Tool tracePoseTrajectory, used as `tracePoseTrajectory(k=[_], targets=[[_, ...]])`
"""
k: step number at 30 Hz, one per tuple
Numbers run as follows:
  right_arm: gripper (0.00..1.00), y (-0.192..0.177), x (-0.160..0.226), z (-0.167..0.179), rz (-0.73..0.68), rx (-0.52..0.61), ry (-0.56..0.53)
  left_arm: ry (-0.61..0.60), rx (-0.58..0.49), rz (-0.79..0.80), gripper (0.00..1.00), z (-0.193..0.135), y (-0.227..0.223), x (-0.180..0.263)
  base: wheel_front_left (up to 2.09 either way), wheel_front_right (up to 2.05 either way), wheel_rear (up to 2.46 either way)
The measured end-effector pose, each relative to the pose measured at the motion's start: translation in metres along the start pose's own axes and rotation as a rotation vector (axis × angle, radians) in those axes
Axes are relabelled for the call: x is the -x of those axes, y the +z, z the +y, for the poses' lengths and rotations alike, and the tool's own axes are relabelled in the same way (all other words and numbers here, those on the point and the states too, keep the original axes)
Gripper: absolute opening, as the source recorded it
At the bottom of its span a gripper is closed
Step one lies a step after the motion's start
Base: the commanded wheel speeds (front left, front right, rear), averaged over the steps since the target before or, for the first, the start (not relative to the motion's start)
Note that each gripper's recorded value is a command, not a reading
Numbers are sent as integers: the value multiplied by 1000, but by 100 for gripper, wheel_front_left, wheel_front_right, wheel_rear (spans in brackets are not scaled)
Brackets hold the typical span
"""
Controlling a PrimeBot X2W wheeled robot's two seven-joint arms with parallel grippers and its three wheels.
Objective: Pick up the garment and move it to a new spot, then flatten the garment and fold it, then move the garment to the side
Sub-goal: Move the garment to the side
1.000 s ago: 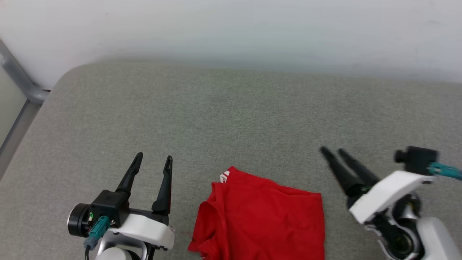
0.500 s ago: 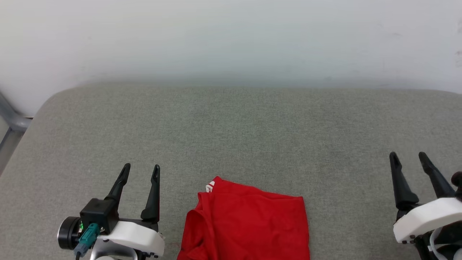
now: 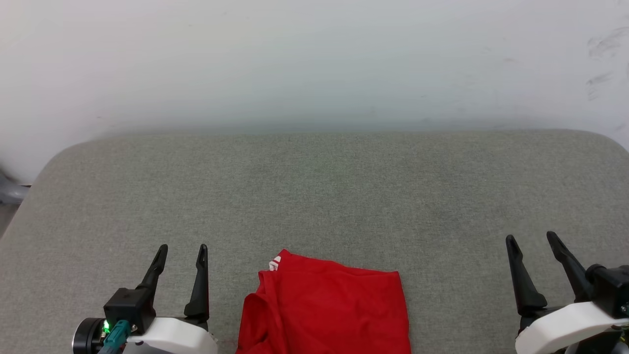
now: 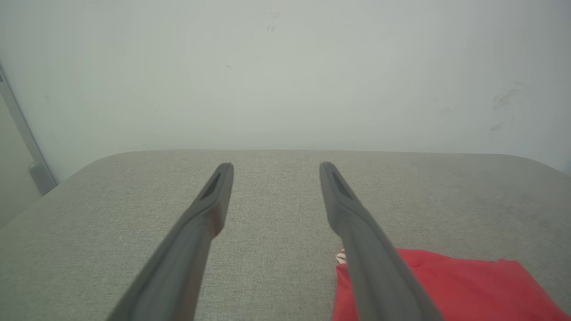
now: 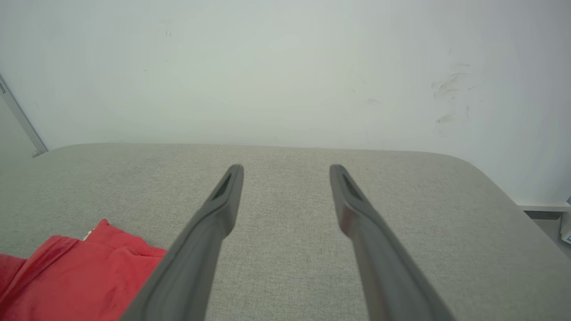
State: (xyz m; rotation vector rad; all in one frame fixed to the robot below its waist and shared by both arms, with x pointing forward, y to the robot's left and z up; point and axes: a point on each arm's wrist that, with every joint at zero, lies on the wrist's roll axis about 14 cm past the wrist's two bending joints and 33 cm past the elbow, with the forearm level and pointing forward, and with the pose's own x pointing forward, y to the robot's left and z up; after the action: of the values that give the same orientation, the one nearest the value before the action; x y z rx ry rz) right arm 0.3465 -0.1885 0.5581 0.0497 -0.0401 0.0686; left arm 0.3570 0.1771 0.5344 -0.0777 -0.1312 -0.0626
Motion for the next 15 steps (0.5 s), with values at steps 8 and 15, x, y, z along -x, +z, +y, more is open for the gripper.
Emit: tracePoseTrajectory(k=[8,15], targets=[[100,-3,0,0,19,-9,-4,10,-2,8,100,3,-3,0,0,0,0],[100,-33,-1,-5,152,-74,-12,16,-8,-8,100,7,2,-2,0,0,0]])
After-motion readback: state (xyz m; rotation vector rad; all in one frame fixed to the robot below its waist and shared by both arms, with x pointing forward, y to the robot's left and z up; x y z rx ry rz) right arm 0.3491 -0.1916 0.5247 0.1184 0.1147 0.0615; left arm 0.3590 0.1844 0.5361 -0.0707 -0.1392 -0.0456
